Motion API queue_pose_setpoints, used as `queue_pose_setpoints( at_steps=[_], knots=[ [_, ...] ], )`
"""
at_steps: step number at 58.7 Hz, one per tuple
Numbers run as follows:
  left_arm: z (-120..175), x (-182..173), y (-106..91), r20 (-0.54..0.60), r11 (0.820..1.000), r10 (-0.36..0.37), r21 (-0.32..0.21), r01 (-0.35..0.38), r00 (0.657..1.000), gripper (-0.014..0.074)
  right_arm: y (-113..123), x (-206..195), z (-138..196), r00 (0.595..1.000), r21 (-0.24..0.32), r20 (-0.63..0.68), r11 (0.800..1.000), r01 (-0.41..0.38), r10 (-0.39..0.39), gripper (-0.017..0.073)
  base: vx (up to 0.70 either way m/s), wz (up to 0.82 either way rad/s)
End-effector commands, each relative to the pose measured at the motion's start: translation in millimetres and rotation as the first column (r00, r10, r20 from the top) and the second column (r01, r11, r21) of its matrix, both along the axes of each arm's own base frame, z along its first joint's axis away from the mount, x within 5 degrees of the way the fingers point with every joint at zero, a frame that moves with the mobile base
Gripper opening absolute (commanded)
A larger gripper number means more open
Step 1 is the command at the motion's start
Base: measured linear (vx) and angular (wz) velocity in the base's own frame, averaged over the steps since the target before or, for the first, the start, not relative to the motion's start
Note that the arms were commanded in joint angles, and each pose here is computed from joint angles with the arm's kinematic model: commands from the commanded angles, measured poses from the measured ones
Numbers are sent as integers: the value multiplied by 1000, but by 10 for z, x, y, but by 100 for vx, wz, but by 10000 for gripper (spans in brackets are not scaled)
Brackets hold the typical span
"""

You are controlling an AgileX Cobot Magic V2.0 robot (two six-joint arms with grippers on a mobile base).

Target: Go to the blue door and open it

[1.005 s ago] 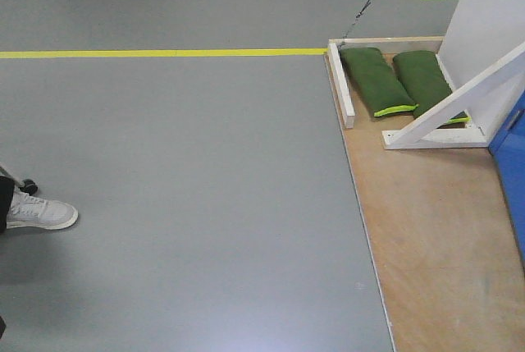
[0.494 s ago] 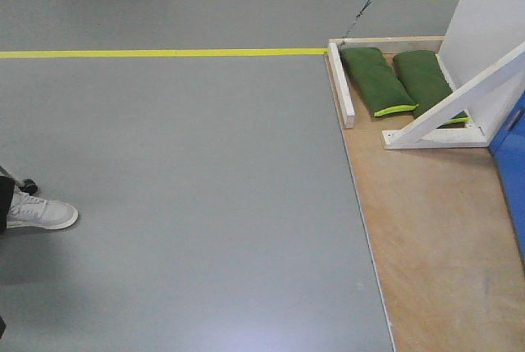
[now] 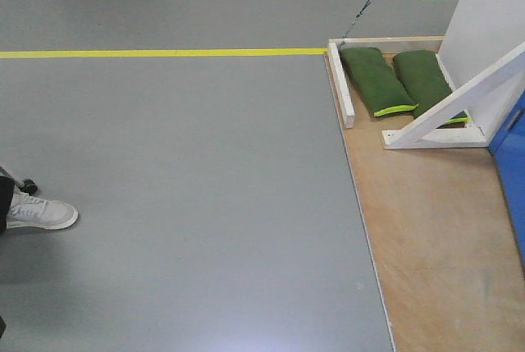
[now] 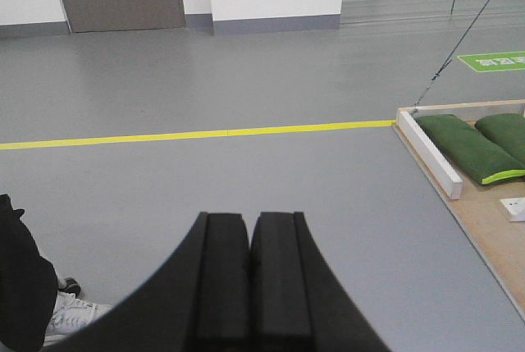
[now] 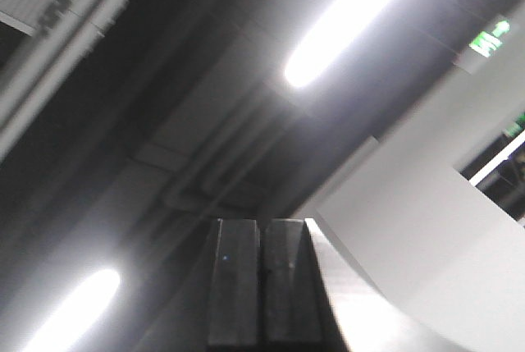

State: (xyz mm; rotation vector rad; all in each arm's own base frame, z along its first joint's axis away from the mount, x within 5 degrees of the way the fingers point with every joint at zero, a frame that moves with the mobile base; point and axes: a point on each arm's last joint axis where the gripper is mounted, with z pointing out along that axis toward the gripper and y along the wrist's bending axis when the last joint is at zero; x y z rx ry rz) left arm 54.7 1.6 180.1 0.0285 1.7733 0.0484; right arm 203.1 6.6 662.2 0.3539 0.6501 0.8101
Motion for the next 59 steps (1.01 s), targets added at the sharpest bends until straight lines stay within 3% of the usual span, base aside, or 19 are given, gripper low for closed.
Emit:
queue_pose_setpoints(
  at_steps=[1,9,17,27,33,37,44,49,59],
  knots=[
    [170,-5,-9,122,1000,-11,-8,12,992,73,3,117,-21,1000,-2,-6,1000,12,-12,12,0,0],
    [170,-5,-9,122,1000,-11,-8,12,992,73,37,337,-126,997,-21,-78,1000,-17,15,12,0,0],
    [170,-5,-9,122,1000,-11,-8,12,992,73,-140,414,-204,981,-11,-187,998,-55,52,12,0,0],
    [170,-5,-9,122,1000,-11,-8,12,992,73,-855,316,-274,959,52,-278,996,72,-55,12,0,0],
    [170,-5,-9,122,1000,-11,-8,12,992,73,-1349,69,-268,959,156,-254,973,169,-126,12,0,0],
    [170,-5,-9,122,1000,-11,-8,12,992,73,-1617,-144,-245,963,237,-205,947,219,-172,12,0,0],
    [170,-5,-9,122,1000,-11,-8,12,992,73,-2012,-598,-207,950,355,-107,881,312,-293,12,0,0],
    [170,-5,-9,122,1000,-11,-8,12,992,73,-2210,-954,-186,910,408,-53,823,395,-411,12,0,0],
    [170,-5,-9,122,1000,-11,-8,12,992,73,-2496,-1468,-213,821,509,25,714,480,-570,12,0,0]
  ],
)
